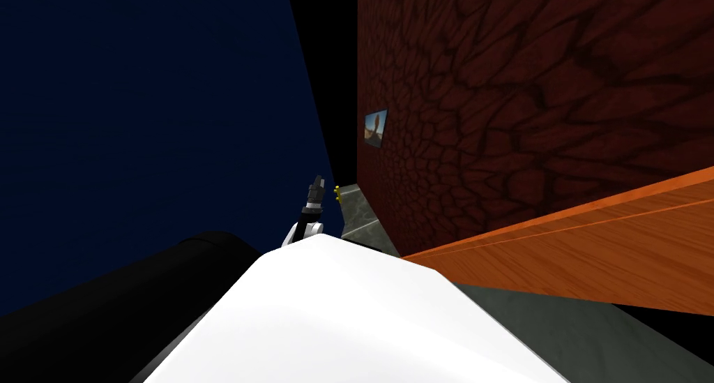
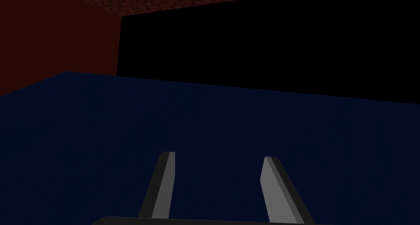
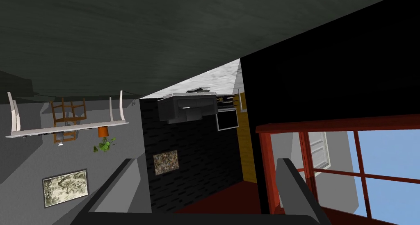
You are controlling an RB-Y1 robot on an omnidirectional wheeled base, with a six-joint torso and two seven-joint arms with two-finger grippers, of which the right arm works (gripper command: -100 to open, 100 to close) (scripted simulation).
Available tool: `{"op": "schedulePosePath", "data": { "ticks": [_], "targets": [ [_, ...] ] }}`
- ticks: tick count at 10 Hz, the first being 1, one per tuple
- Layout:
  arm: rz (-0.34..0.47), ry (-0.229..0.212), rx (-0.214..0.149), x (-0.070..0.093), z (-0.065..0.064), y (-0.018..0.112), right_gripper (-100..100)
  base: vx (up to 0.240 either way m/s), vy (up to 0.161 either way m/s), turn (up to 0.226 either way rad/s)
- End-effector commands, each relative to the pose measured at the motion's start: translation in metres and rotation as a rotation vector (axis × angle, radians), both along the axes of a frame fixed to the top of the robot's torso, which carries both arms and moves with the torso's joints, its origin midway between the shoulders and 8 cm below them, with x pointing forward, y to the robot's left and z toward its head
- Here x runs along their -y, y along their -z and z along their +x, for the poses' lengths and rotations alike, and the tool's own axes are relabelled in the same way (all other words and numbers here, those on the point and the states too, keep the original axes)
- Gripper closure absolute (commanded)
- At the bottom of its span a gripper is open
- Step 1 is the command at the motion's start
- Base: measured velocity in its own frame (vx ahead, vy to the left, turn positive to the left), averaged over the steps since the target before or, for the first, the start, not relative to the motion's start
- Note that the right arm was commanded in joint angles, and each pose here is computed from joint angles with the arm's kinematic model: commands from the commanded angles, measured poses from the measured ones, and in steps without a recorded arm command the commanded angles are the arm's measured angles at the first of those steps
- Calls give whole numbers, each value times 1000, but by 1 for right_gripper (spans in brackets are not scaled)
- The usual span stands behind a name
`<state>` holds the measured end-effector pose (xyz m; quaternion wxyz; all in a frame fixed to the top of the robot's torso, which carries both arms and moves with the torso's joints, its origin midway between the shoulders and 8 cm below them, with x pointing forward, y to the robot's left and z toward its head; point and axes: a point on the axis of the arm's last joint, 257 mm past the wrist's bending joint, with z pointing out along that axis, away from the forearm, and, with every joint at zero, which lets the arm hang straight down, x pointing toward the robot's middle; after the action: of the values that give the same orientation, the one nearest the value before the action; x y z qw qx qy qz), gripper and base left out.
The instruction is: Push the door open
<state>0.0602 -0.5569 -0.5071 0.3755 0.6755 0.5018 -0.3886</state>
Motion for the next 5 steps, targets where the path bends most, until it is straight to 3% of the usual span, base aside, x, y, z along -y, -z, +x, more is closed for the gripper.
{"op": "schedulePosePath", "data": {
  "ticks": [1, 5],
  "targets": [
    [0, 0, 0, 0, 0, 0, -100, -4, -4, -15],
    [0, 0, 0, 0, 0, 0, -100, -3, -2, -9]
  ]
}}
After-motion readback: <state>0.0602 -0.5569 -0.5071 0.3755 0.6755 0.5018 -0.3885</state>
